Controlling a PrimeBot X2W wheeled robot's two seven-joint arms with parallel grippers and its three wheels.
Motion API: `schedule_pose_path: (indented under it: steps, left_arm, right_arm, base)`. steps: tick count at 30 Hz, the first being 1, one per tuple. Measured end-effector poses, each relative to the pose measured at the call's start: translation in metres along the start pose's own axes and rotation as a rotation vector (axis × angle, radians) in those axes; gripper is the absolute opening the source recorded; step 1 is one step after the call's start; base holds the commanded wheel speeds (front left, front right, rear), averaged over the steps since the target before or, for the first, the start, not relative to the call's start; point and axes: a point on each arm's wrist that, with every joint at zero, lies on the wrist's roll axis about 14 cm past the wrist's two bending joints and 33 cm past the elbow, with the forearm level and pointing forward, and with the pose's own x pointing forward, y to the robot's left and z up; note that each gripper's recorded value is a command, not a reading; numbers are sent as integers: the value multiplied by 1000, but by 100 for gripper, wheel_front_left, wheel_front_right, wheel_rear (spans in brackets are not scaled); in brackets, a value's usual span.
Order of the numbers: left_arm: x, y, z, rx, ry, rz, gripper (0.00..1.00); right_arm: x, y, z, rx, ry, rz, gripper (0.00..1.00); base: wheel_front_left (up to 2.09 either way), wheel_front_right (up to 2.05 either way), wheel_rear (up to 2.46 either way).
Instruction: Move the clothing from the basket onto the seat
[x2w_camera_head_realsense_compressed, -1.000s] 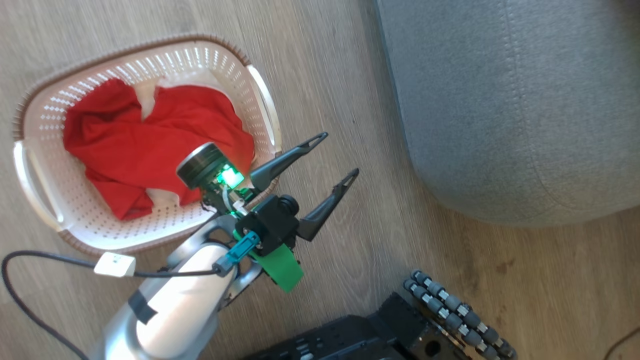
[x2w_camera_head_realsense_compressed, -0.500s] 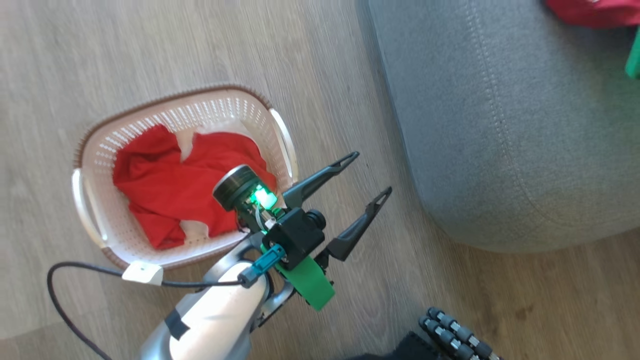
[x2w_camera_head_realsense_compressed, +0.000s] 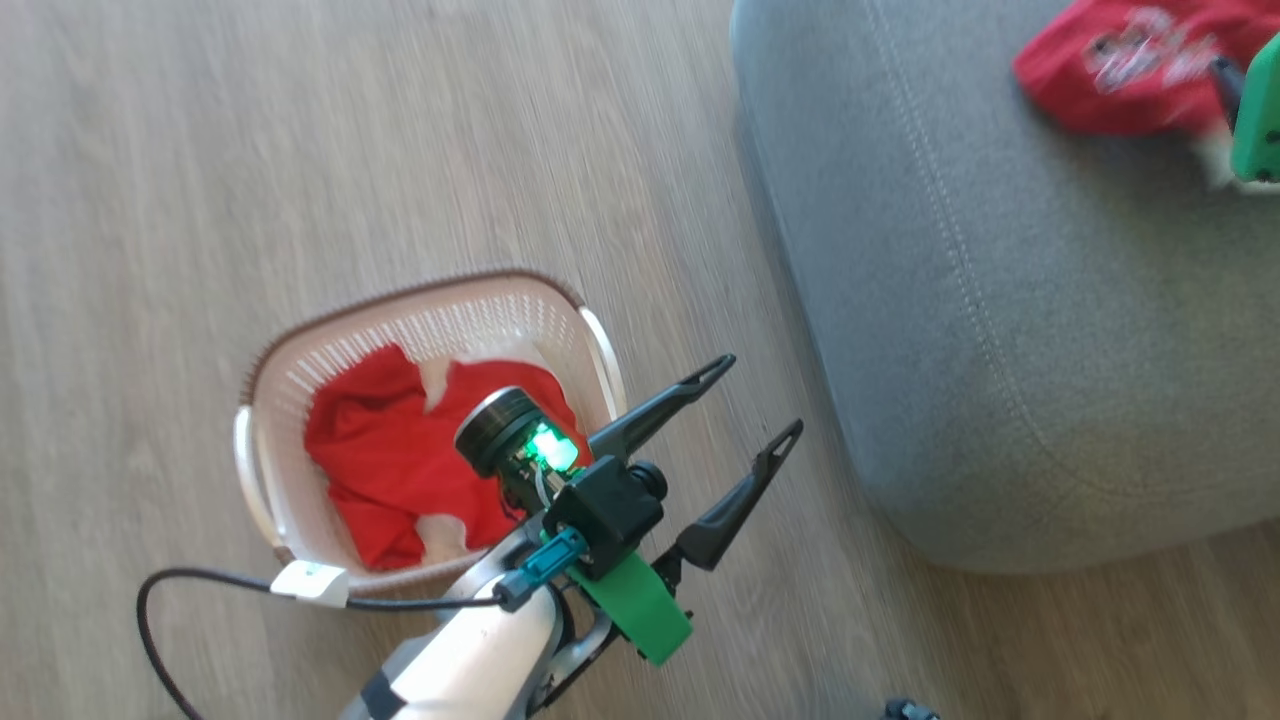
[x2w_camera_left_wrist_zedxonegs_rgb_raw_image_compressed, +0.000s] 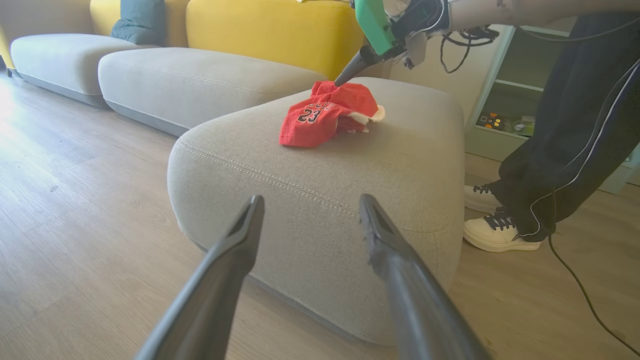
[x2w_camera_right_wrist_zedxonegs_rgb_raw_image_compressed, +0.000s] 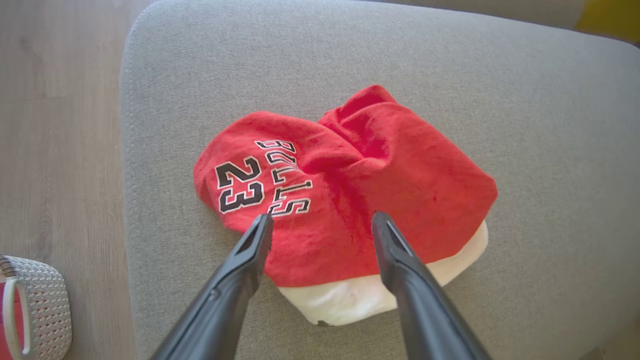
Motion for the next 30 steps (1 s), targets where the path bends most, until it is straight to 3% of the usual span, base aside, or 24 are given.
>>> schedule_pose_path:
  steps: [6, 11, 16, 23, 30]
  left_arm:
    - [-8, -3, 18, 36, -22, 32, 100]
    - [-20, 3, 35, 74, -46, 91, 100]
    - [-38, 22, 54, 97, -79, 191, 100]
    - [-72, 70, 93, 158, -167, 419, 100]
    - [-128, 114, 118, 233, -211, 706, 100]
  right_arm:
    - [-33, 3, 23, -31, -131, 85, 100]
    - [-72, -3, 64, -12, -351, 138, 100]
    - [-94, 29, 79, -24, -519, 243, 100]
    - [-132, 75, 114, 4, -835, 375, 100]
    - [-155, 146, 101, 43, -973, 553, 100]
  base:
    - [0, 0, 0]
    - [0, 0, 0]
    - [0, 0, 0]
    - [0, 0, 0]
    - [0, 0, 0]
